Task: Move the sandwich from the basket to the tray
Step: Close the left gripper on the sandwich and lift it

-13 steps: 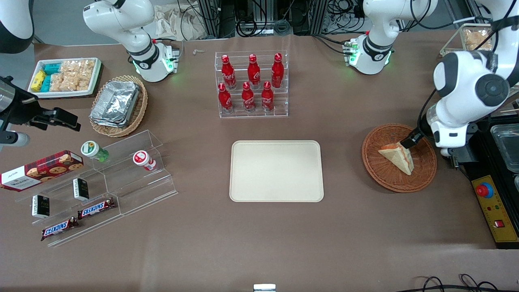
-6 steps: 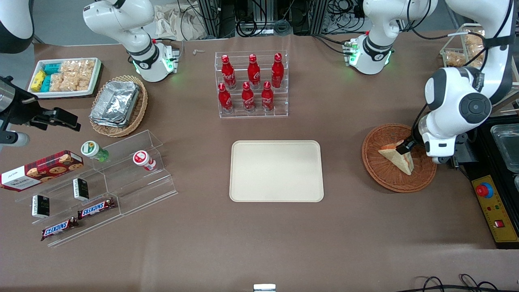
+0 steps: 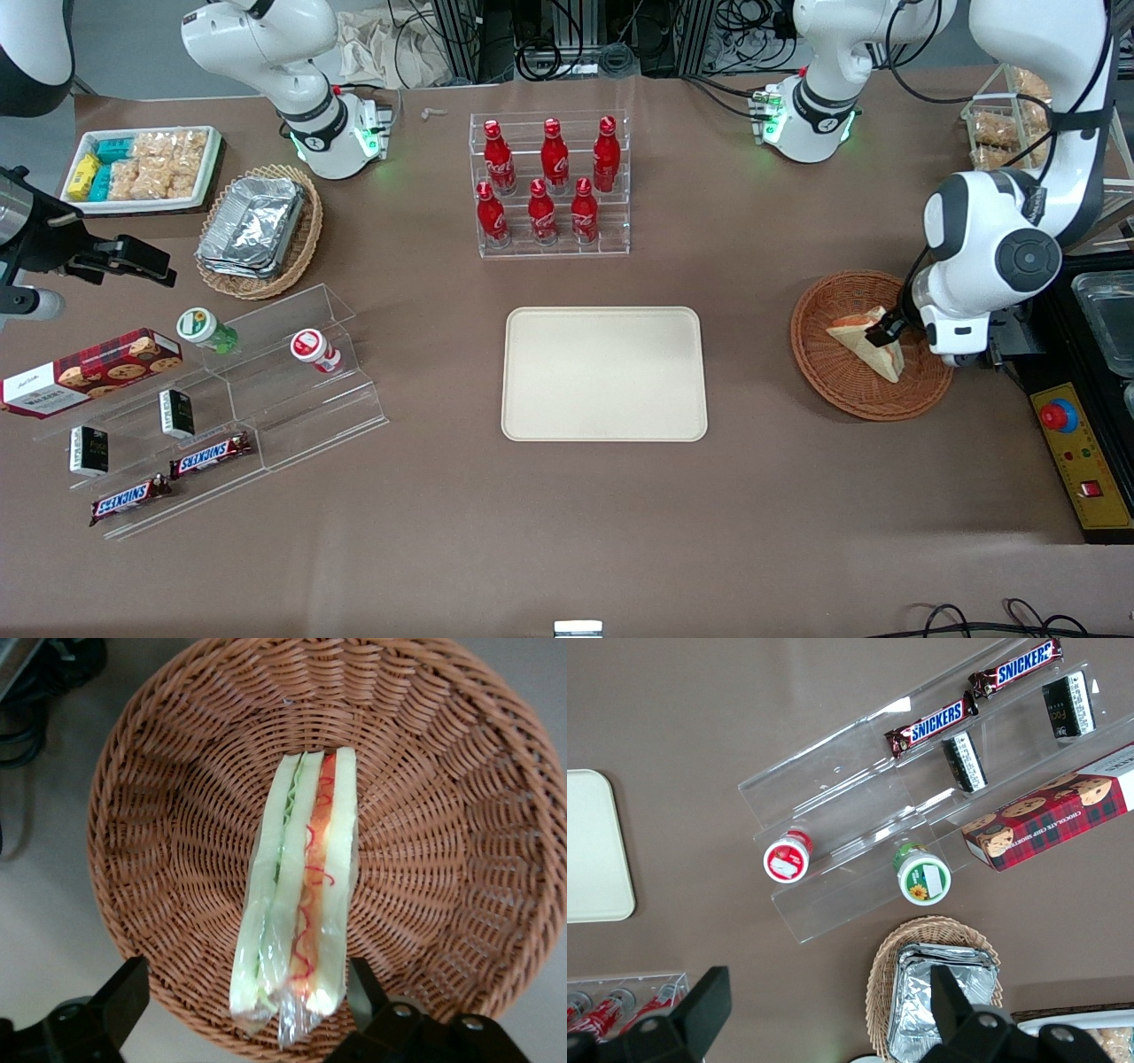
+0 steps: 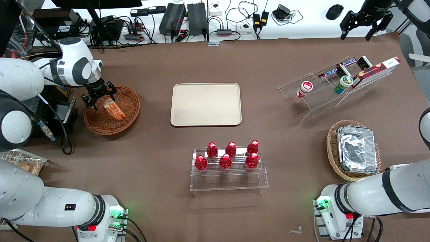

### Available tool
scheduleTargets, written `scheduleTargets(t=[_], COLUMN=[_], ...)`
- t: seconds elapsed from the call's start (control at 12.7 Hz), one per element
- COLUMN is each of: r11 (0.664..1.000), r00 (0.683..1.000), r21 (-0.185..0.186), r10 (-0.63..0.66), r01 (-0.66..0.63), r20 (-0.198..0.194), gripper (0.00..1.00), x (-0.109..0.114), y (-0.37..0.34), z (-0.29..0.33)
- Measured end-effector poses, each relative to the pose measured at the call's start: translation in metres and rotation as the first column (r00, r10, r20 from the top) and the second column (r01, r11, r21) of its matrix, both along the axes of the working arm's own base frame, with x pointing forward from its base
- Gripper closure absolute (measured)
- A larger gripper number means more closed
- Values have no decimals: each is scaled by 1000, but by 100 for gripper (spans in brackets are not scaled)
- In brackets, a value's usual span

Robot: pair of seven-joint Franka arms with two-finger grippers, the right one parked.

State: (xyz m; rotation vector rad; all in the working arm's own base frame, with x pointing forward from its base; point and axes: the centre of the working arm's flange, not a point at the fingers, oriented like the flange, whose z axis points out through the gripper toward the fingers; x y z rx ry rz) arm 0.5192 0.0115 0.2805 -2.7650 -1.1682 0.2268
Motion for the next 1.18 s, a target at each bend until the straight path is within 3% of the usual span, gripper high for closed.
scheduleTargets(t=[0.55, 0.94, 1.18], r11=[1000, 1000, 1000], r00=[1000, 1000, 1000], r21=[8, 6, -3], r10=[-2, 0, -13], r01=[2, 0, 13], r20=[-21, 0, 5], gripper=[4, 56, 63], x=[2, 6, 7], y=[2, 2, 1], z=[-54, -43, 19])
